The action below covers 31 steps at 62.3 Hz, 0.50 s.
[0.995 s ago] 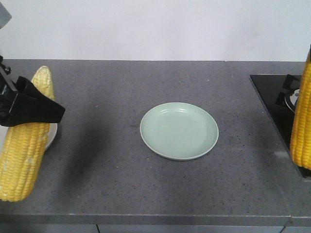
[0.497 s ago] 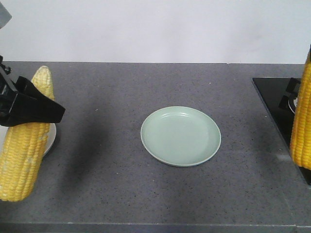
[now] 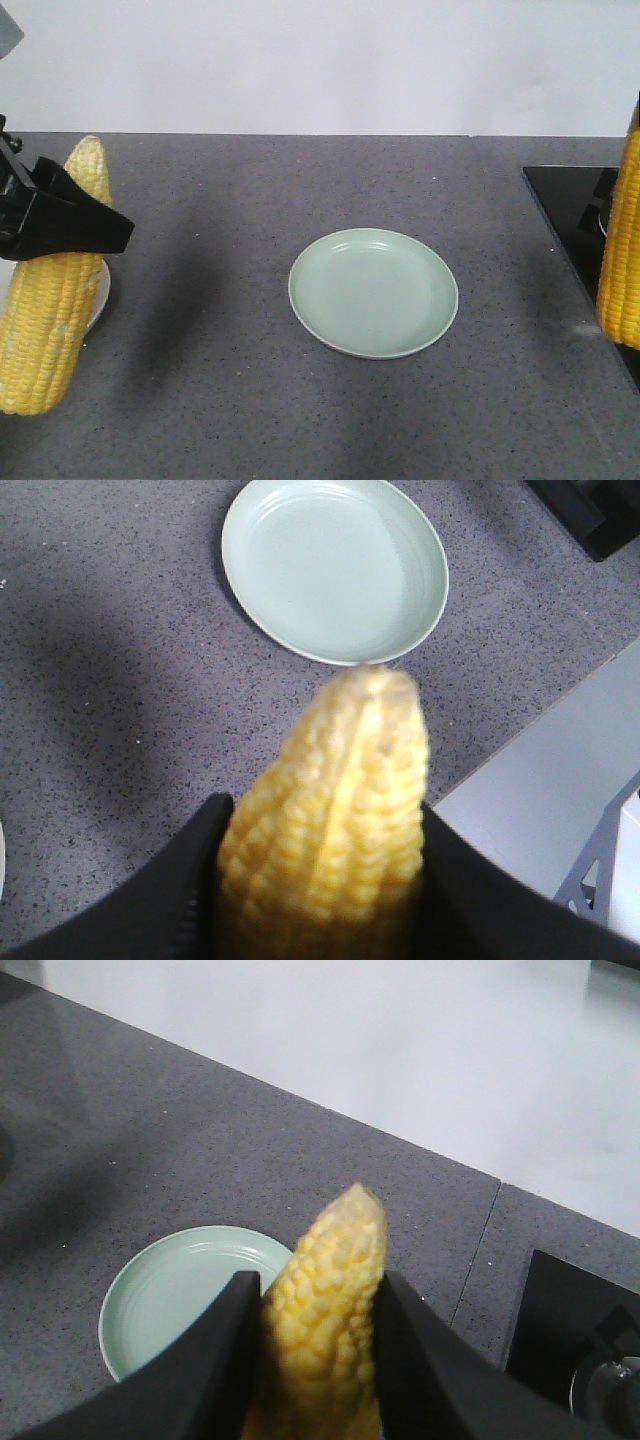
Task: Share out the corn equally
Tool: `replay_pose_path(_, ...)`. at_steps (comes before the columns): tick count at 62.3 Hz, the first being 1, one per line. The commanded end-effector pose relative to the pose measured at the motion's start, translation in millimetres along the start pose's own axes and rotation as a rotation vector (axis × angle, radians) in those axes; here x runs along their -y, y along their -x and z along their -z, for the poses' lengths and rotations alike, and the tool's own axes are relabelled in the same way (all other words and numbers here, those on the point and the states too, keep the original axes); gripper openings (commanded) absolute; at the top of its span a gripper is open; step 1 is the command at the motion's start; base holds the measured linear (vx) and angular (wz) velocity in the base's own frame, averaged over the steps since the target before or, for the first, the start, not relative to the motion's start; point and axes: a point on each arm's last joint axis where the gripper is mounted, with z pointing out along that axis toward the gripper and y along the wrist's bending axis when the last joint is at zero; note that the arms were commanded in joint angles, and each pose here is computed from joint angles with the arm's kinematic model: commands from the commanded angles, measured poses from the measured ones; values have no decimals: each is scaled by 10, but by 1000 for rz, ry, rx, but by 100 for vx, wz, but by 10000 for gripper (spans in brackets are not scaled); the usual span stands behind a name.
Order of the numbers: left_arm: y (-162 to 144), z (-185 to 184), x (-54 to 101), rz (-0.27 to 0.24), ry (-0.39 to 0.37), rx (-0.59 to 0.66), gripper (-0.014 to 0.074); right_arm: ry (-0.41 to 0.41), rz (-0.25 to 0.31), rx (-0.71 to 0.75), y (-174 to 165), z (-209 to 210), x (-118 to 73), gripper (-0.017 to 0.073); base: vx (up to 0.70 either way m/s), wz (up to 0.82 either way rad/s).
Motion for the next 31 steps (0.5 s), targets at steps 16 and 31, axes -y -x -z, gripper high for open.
replay_pose_path(16,51,137,91,-13,-22,96,-6,-27,1,100,124,69,17,-4,4,0)
replay_pose_path(31,51,137,91,-13,-22,96,-6,-27,1,100,124,69,17,-4,3,0)
